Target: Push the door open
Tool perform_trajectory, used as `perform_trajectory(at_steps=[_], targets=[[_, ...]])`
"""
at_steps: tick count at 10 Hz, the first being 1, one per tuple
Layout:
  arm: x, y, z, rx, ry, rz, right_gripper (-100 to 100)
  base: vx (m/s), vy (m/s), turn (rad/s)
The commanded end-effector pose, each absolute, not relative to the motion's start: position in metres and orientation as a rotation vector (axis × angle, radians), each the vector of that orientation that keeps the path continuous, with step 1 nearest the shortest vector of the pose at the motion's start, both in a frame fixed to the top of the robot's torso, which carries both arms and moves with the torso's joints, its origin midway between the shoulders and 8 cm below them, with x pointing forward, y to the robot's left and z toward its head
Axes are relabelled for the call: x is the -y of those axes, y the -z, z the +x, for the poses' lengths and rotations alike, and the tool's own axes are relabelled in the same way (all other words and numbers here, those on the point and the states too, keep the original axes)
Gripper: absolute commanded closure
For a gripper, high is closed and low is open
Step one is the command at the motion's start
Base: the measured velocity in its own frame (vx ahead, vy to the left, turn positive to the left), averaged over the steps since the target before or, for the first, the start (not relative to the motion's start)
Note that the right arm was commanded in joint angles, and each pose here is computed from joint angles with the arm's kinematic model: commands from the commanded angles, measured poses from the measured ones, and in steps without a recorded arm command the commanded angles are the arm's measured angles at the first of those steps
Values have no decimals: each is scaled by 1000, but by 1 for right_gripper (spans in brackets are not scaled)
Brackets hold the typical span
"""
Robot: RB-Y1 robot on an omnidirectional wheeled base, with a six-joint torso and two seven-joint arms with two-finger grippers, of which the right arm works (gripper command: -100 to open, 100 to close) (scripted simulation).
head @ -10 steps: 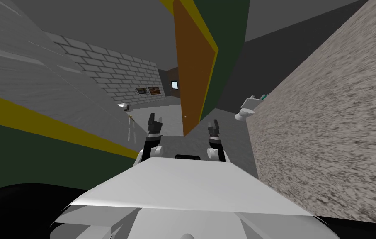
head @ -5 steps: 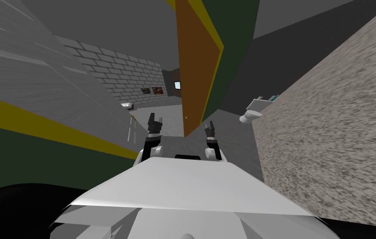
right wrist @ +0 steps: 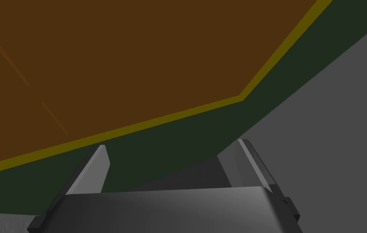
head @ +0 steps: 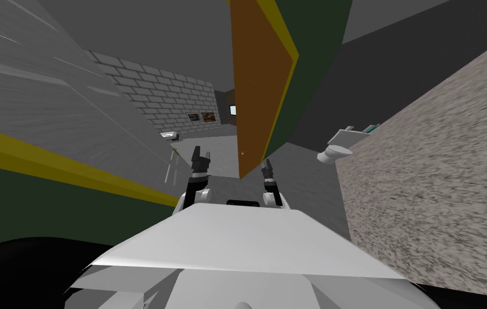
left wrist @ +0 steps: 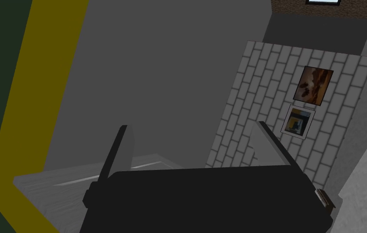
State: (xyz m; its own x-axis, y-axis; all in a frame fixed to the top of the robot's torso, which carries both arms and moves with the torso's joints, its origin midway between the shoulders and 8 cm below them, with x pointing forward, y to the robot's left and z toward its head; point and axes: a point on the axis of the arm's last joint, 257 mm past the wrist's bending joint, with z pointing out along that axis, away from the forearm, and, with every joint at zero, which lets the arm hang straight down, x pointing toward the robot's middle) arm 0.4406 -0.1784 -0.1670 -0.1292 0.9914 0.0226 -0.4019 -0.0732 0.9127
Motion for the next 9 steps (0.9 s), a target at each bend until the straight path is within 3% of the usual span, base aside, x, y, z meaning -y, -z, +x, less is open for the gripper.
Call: perform_trajectory(at_steps=[1, 9], targets=[[172, 181, 443, -984, -1505, 876, -100, 76, -44, 129], [140, 240, 450, -1116, -1513, 914, -100, 75, -47, 100]])
